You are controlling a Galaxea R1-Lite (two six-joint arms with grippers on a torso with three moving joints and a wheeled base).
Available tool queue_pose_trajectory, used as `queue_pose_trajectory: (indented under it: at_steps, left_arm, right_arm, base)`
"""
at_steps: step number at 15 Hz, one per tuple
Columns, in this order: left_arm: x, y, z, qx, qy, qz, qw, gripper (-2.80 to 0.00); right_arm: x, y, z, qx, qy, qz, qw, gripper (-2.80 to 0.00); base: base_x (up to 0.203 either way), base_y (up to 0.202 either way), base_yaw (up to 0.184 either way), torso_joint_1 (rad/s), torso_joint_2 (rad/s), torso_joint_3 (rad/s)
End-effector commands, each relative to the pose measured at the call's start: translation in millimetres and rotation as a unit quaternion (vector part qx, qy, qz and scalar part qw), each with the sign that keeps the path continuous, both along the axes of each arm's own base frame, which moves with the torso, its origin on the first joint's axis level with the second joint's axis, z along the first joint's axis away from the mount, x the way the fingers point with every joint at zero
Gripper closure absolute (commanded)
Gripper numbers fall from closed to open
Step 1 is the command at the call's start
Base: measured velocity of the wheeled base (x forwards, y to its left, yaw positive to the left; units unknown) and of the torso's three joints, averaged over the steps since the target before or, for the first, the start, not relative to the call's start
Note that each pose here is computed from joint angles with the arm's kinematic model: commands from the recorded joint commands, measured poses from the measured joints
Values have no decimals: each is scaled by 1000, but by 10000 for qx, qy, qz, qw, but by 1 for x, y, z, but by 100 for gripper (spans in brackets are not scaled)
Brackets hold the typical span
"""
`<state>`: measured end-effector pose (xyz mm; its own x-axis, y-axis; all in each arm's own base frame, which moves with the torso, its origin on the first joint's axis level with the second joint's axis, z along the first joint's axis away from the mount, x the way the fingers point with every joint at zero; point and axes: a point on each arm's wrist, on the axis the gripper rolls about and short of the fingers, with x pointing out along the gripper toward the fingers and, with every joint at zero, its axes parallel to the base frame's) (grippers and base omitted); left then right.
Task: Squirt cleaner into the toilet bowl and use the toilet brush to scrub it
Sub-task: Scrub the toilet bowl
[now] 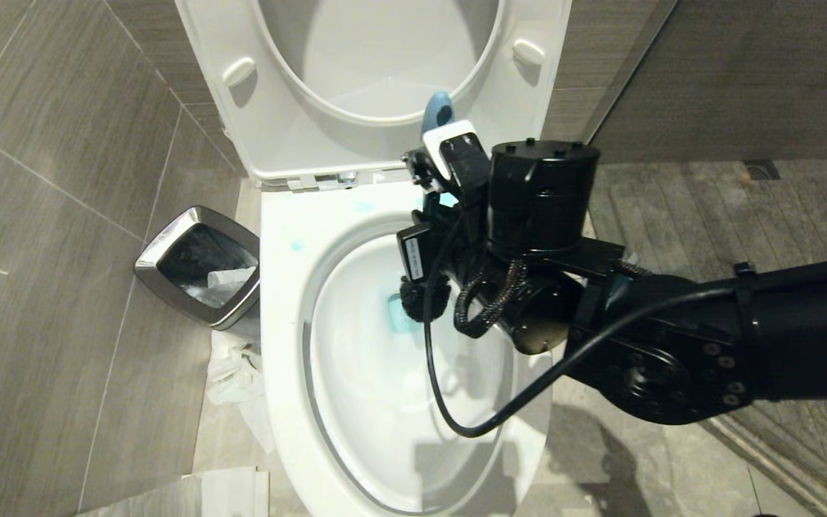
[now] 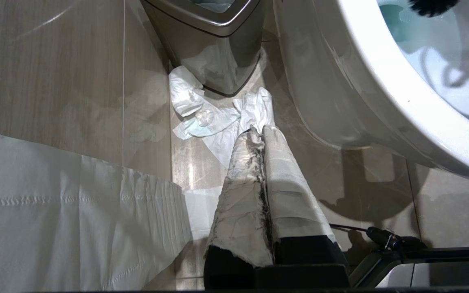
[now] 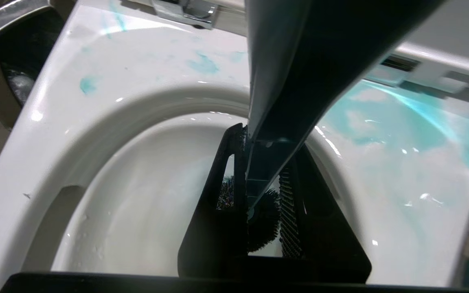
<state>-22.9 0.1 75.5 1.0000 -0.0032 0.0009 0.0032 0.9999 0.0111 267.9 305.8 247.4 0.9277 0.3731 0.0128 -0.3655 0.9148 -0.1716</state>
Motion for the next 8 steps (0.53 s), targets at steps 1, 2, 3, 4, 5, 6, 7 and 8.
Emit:
queue_pose_trajectory:
  at_steps: [1,2,3,4,5,6,7,8]
  left_arm:
    - [0,0,0,6,4,1,10000,0]
    - [0,0,0,6,4,1,10000,0]
    - [0,0,0,0,-2,1,10000,0]
    - [0,0,0,-2,4,1,10000,0]
    - [0,0,0,-2,-3,1,10000,0]
    - [0,0,0,-2,-4,1,10000,0]
    - [0,0,0,-2,-3,1,10000,0]
    - [0,0,0,5,-2,1,10000,0]
  right_arm:
    - [9,31,-24,-140,70,135,9998,0]
    - [4,40,-26,-139,64,232,9996,0]
    - [-2,48,-26,-128,56,332,9994,0]
    - [-8,54,-27,-139,62,423,9990,0]
    - [-15,58,-29,-167,81,514,9985,0]
    - [-20,59,-31,-193,106,561,9982,0]
    - [-21,58,-32,-217,124,560,9981,0]
    - [-21,57,-31,-211,120,558,9981,0]
  base:
    - [0,0,0,0,0,0]
    - [0,0,0,0,0,0]
    - [0,0,0,0,0,0]
    - [0,0,0,0,0,0]
    - [0,0,0,0,0,0]
    - [0,0,0,0,0,0]
    - [0,0,0,0,0,0]
    - [0,0,0,0,0,0]
